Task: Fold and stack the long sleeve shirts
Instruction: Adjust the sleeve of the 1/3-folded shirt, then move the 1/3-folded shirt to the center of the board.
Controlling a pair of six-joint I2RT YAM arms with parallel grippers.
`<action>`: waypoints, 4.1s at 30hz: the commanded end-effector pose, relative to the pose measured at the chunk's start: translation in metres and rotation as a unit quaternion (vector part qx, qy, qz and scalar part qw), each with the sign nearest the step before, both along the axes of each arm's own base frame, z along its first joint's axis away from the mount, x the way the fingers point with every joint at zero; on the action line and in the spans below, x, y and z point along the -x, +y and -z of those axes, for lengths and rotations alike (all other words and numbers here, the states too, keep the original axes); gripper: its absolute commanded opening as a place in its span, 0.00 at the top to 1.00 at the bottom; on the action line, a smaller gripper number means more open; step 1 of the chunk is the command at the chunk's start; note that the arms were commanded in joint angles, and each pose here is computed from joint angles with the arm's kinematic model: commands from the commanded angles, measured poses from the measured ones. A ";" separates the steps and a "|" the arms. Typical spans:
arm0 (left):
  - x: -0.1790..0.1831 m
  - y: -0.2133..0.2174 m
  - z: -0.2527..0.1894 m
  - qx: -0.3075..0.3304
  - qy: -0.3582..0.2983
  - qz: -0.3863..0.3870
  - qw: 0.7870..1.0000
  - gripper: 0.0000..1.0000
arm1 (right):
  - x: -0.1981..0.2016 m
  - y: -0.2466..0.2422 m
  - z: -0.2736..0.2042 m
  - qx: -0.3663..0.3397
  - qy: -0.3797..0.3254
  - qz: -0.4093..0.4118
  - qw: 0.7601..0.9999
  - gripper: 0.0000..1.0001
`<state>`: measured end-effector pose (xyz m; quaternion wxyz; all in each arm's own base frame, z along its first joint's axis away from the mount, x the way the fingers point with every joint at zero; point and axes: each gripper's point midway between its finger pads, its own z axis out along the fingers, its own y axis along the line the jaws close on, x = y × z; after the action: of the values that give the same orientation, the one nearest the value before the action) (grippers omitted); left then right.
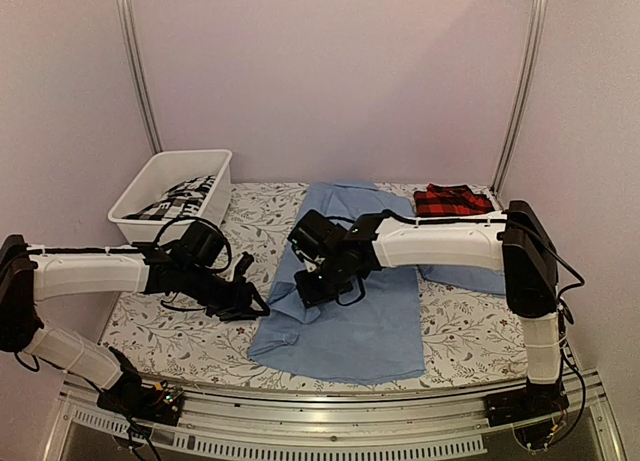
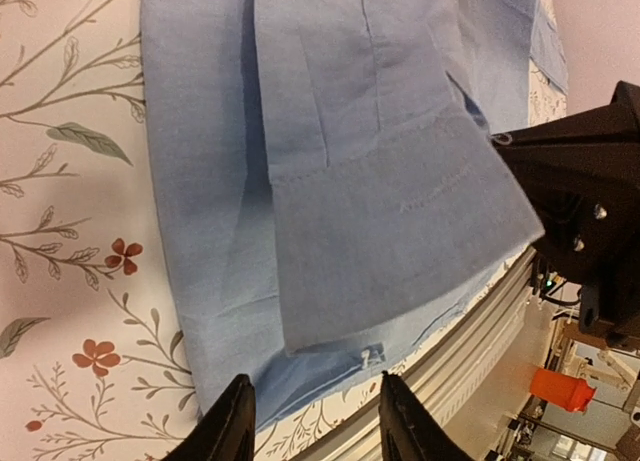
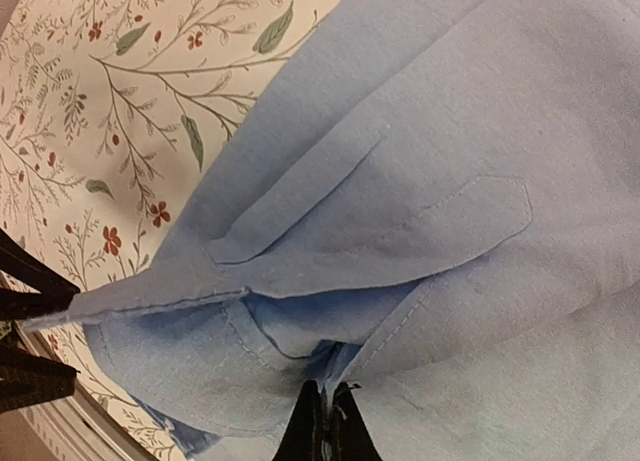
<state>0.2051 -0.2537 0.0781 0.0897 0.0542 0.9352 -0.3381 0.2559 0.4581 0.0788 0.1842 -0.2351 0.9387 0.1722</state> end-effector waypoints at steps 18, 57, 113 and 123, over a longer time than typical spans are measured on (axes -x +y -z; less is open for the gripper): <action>-0.006 -0.019 0.009 0.033 0.021 0.015 0.999 0.58 | 0.010 -0.040 -0.013 -0.040 0.051 -0.005 0.998 0.48; 0.005 -0.048 0.049 0.021 0.105 0.028 0.994 0.79 | 0.053 -0.020 0.034 -0.060 0.063 -0.026 0.996 0.69; -0.002 0.022 0.035 -0.060 0.074 -0.013 0.995 0.79 | -0.108 -0.092 -0.035 -0.075 -0.079 0.120 0.987 0.59; -0.091 0.018 0.010 -0.079 -0.018 -0.044 0.996 0.56 | -0.162 -0.095 -0.033 -0.101 -0.096 0.141 0.980 0.60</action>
<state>0.2606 -0.2366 0.0689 0.0843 0.0223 0.9564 -0.2789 0.3870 0.3592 0.1018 0.2914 -0.1025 0.9299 0.1996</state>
